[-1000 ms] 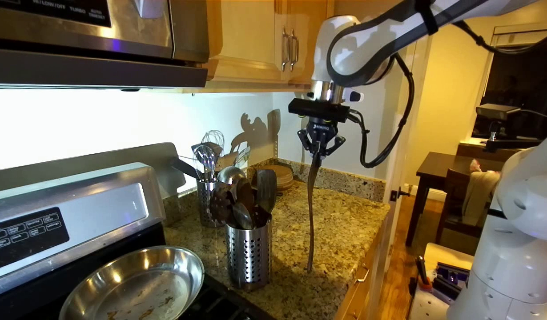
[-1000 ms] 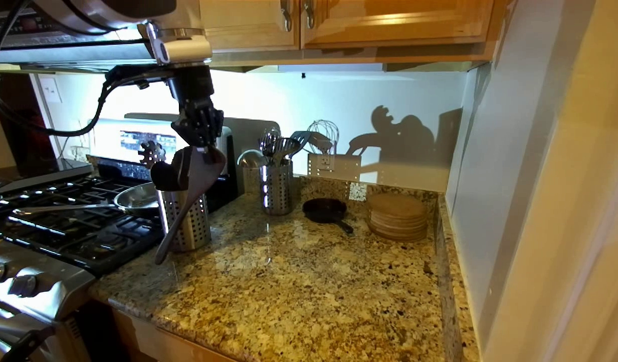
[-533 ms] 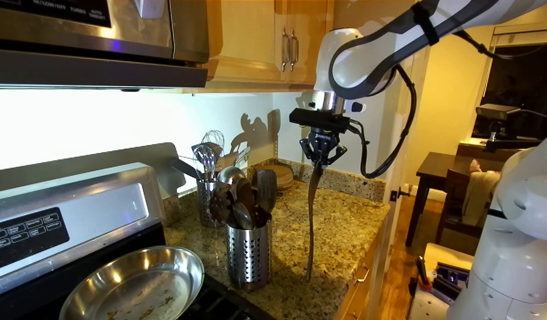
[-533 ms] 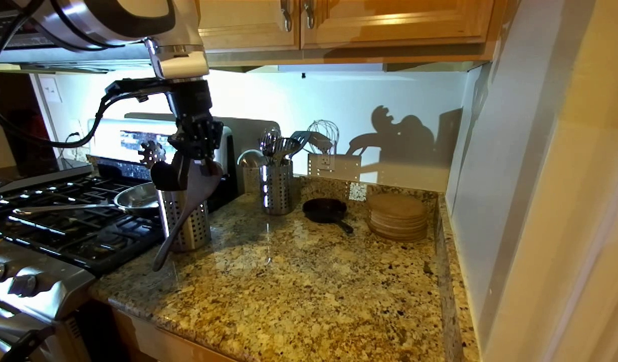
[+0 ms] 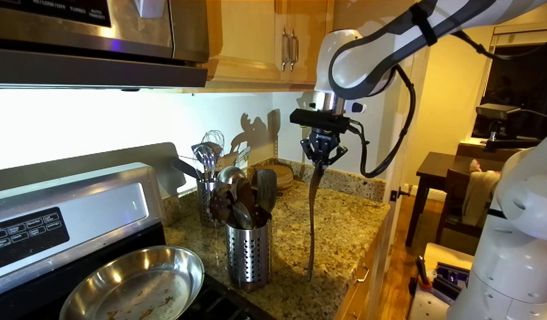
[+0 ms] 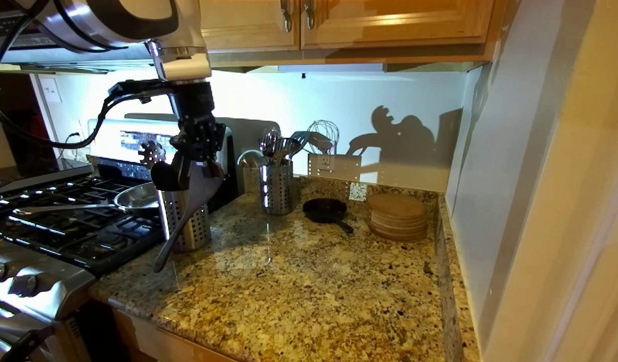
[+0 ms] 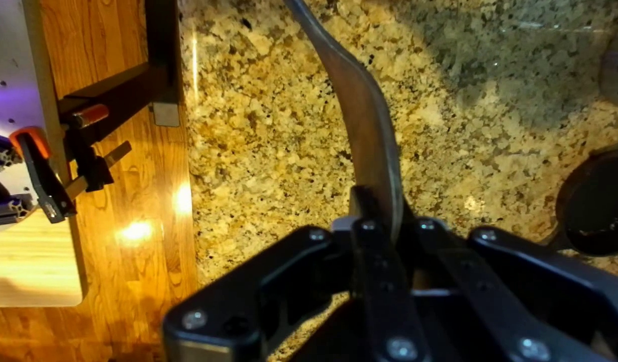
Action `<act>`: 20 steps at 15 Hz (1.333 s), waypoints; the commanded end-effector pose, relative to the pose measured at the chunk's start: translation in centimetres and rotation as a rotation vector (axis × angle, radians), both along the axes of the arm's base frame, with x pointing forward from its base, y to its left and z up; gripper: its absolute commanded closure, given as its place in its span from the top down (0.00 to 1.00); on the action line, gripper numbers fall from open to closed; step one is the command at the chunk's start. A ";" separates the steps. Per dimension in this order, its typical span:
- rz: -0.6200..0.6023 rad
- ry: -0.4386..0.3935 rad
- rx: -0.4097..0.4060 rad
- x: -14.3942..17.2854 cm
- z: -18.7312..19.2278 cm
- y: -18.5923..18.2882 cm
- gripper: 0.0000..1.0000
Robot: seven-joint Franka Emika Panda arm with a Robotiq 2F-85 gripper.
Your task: Remove the spatula and spoon from the utensil holder closer to you respectively
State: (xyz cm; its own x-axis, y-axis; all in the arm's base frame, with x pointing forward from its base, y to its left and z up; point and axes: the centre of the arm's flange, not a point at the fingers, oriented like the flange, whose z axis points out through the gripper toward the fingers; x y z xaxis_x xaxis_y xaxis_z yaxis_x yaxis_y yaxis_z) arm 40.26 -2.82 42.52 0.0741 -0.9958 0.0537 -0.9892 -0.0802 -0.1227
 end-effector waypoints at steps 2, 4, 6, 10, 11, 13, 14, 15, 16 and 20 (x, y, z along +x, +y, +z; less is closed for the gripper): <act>-0.116 0.029 0.076 1.1 -1.3 -6.1 0.06; -0.176 0.037 0.112 1.2 -2.1 -8.7 0.06; -0.229 0.042 0.155 1.6 -3.2 -11.1 0.06; -0.312 0.054 0.237 2.7 -5.1 -14.6 0.06; -0.319 0.058 0.264 3.0 -5.7 -15.5 0.06; -0.342 0.064 0.309 3.5 -6.9 -17.0 0.06; -0.350 0.068 0.325 3.8 -7.5 -17.7 0.06; -0.357 0.071 0.330 4.0 -8.2 -18.2 0.06; -0.360 0.077 0.337 4.2 -8.8 -18.7 0.06; -0.380 0.118 0.336 4.8 -11.9 -20.0 0.06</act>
State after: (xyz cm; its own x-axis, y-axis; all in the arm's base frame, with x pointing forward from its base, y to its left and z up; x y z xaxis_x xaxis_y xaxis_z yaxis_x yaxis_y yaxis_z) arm 44.03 -21.15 32.61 -0.2958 -0.9226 -0.2474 -0.9538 0.2995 0.0232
